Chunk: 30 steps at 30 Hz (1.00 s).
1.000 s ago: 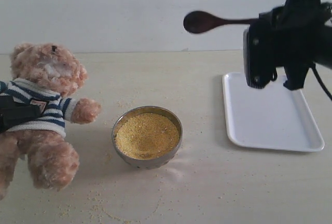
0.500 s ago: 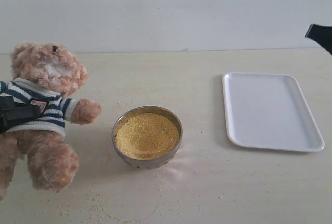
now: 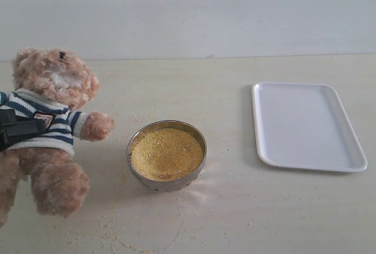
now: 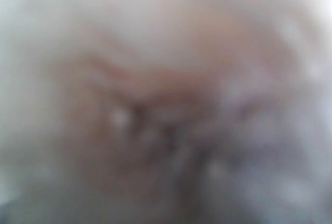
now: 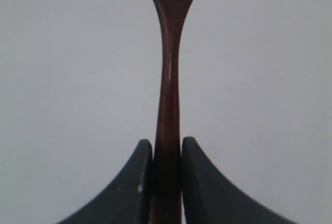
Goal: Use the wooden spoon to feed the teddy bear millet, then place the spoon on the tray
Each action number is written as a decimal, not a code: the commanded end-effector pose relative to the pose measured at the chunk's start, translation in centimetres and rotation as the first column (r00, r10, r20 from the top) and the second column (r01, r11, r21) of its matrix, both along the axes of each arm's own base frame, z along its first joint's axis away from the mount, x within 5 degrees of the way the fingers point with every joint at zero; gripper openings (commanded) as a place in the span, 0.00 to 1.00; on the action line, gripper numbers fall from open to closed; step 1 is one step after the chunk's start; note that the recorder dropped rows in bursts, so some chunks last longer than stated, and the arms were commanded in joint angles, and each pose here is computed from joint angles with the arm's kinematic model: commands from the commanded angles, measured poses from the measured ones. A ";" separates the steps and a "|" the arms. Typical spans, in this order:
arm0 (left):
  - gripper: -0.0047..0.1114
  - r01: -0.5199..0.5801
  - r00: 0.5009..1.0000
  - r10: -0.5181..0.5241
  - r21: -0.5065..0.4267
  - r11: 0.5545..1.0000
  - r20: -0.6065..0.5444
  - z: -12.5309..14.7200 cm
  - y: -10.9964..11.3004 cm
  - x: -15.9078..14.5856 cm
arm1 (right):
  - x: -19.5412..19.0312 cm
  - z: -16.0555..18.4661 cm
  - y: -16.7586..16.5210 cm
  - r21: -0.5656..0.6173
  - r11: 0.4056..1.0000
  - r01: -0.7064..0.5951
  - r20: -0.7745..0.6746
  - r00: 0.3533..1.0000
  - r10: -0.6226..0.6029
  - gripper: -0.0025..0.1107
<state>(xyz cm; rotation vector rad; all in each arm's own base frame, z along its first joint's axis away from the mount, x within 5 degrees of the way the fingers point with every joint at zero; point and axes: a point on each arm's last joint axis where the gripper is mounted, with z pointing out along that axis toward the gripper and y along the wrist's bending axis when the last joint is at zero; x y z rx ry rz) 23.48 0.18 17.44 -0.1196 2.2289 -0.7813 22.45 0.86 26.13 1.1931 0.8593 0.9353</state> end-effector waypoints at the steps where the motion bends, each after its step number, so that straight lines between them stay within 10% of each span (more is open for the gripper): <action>1: 0.08 0.006 1.000 -0.005 -0.027 1.000 0.019 0.3 -0.1 0.0 | -0.3 2.8 0.4 -0.590 0.803 -0.086 -0.053 0.996 0.069 0.02; 4: 0.08 0.017 1.000 -0.016 -0.040 0.999 0.026 0.4 -0.3 0.0 | 0.7 3.5 2.2 -0.897 0.331 -0.292 -0.292 0.955 0.051 0.02; 7: 0.08 0.018 1.000 -0.016 -0.041 0.999 0.027 0.4 -0.3 0.0 | 1.5 4.5 2.6 -0.928 0.083 -0.363 -0.366 0.930 -0.027 0.02; 14: 0.08 0.011 1.000 -0.011 -0.034 0.999 0.023 0.3 -0.2 0.0 | 2.0 4.8 3.5 -0.665 -0.623 -0.412 -0.362 0.907 -0.214 0.02; 23: 0.08 -0.029 1.000 0.029 0.014 0.999 -0.002 0.0 0.3 0.1 | 2.2 2.2 5.9 -0.216 -0.945 -0.245 -0.325 0.931 -0.167 0.02; 30: 0.08 -0.028 1.000 0.028 0.013 1.000 -0.001 0.0 0.3 0.1 | 2.0 2.2 7.4 -0.276 -0.935 -0.223 -0.329 0.936 -0.126 0.02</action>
